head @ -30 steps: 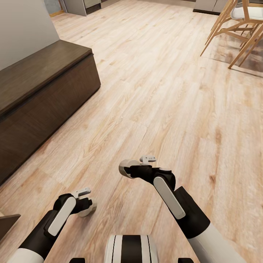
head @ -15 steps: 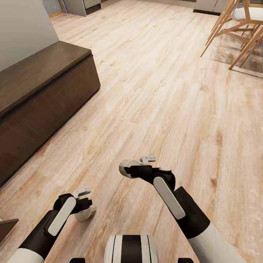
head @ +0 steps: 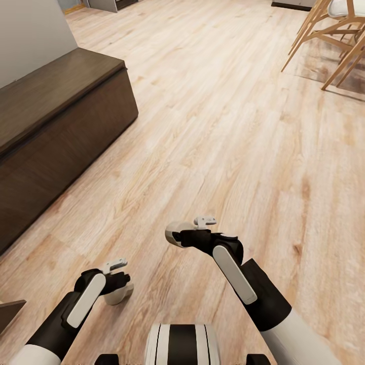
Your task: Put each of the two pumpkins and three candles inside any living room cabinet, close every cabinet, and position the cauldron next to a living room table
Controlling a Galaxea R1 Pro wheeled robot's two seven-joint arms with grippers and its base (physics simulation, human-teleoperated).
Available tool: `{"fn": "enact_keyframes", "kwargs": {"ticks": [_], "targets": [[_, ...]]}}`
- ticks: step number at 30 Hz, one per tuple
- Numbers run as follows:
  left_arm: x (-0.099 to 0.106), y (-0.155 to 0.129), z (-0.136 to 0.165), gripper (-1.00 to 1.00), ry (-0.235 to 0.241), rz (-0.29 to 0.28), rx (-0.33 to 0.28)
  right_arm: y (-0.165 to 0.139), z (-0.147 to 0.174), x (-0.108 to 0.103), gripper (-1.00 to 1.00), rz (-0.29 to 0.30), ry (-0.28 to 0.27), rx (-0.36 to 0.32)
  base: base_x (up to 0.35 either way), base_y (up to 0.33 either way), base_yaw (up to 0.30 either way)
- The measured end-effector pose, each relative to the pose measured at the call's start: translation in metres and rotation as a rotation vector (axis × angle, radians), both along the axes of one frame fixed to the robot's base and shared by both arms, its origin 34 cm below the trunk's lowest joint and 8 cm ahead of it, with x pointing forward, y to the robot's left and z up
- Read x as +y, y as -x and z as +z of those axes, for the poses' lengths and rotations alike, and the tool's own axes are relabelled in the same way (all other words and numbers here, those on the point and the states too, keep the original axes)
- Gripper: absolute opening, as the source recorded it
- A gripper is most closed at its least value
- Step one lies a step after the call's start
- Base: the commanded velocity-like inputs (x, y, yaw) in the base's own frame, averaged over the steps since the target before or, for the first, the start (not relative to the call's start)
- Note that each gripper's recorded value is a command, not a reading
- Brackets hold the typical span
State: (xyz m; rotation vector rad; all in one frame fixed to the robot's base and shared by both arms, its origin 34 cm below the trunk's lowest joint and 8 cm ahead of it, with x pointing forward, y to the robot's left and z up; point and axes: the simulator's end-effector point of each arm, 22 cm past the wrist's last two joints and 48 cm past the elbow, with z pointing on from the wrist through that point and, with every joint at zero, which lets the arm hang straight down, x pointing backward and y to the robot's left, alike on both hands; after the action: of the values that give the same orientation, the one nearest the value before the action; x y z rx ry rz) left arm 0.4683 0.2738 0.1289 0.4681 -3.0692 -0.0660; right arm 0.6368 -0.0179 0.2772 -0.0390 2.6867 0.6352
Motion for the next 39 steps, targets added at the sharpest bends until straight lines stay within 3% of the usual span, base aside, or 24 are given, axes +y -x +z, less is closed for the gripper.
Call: {"fn": "enact_keyframes", "kwargs": {"ticks": [2,8,18,28,39], "targets": [[-0.003,-0.002,-0.002,1.00,0.015,-0.005,-0.011,0.001,-0.002,0.000,-1.00,0.000,0.000,0.003,0.000,0.000,0.000],[0.003,-0.007,-0.002,1.00,-0.017,-0.046,-0.032,0.001,-0.002,0.000,-1.00,-0.001,-0.002,0.004,0.000,0.000,0.000],[0.006,-0.011,-0.002,1.00,-0.028,-0.041,-0.050,0.003,-0.007,-0.001,-1.00,0.001,0.007,0.014,0.000,0.000,0.000],[0.015,0.014,-0.019,1.00,-0.049,-0.034,0.013,0.008,-0.019,-0.001,-1.00,0.001,0.008,0.035,0.000,0.000,0.000],[0.014,0.017,-0.021,1.00,-0.047,-0.034,0.021,0.011,-0.023,0.000,-1.00,0.003,0.011,0.045,0.000,0.000,0.000]]}}
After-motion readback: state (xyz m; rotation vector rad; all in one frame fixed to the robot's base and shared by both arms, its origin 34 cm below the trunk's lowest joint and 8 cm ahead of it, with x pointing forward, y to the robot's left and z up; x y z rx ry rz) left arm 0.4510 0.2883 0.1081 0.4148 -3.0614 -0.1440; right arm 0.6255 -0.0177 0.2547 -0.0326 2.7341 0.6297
